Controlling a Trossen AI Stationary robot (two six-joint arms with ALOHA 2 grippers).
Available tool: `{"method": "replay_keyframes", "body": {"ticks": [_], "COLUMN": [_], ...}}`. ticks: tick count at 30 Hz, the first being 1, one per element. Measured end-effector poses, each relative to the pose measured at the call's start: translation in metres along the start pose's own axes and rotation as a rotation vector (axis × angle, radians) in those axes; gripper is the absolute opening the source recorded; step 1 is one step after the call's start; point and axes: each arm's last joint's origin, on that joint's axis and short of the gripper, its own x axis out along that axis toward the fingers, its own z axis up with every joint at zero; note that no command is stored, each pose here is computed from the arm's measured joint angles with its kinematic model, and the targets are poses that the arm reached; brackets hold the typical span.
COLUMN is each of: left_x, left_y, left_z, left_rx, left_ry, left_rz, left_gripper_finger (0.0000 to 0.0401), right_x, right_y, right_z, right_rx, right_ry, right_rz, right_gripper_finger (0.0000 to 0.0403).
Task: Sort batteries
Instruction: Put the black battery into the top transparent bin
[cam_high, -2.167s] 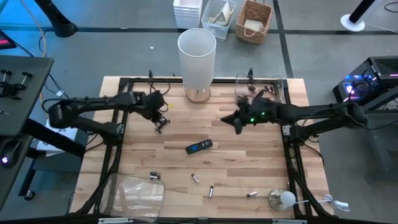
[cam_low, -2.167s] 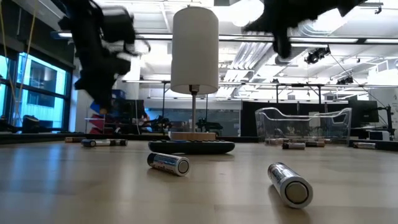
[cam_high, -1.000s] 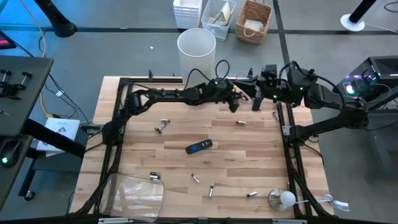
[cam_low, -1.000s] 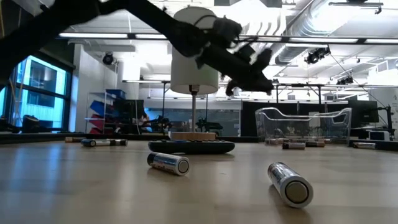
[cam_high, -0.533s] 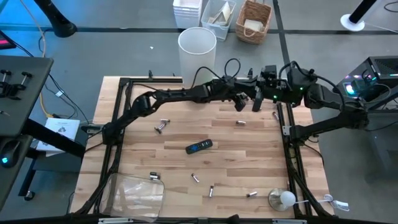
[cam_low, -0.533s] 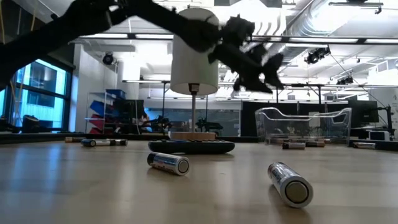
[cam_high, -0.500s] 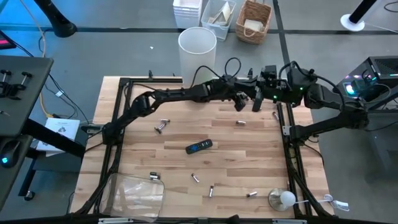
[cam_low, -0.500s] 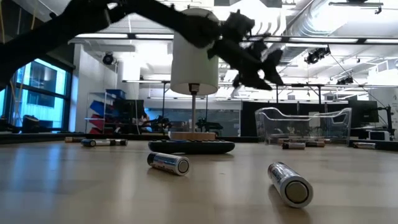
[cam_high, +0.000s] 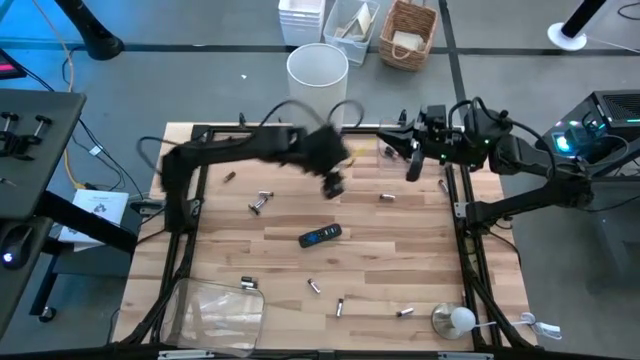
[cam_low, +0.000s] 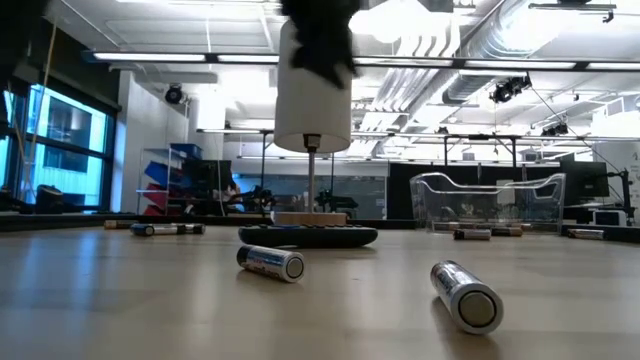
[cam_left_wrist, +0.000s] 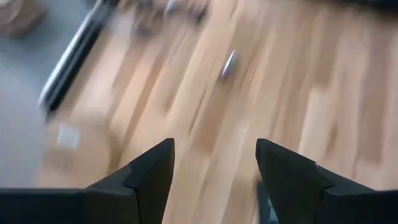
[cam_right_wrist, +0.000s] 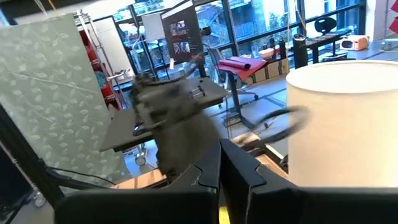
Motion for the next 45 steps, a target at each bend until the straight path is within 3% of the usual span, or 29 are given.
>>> {"method": "replay_keyframes", "body": {"ticks": [7,11,14,19,26,35,40,45], "left_x": [-0.028,-0.032,-0.024,-0.007,-0.003,0.0,0.005,0.014], "left_y": [-0.01,0.021,0.052,0.094,0.132,0.157,0.164,0.173], "left_z": [-0.127,-0.18,-0.208,-0.23,-0.244,-0.258,-0.272,-0.277], "left_rx": [-0.287,-0.489,-0.522,-0.469,-0.395,-0.33,-0.342,-0.35], "left_ry": [0.107,0.314,0.509,0.643,0.687,0.693,0.696,0.7], "left_rz": [0.128,0.228,0.34,0.384,0.44,0.399,0.315,0.297], "left_gripper_finger": [0.0198,0.0194,0.0193,0.0193,0.0193,0.0193,0.0193,0.0193], "right_x": [0.001,0.001,0.001,0.005,0.021,0.046,0.045,0.044], "right_y": [-0.004,-0.008,-0.01,-0.012,-0.011,-0.012,-0.011,-0.01], "right_z": [0.001,0.002,0.004,0.006,0.001,-0.014,-0.011,-0.008], "right_rx": [-0.002,0.015,0.042,0.068,0.091,0.111,0.112,0.109], "right_ry": [-0.005,-0.011,-0.023,-0.053,-0.051,0.007,-0.014,-0.049], "right_rz": [-0.019,-0.038,-0.048,-0.052,-0.052,-0.069,-0.062,-0.051], "right_gripper_finger": [0.0,0.0,0.0,0.0,0.0,0.0,0.0,0.0]}}
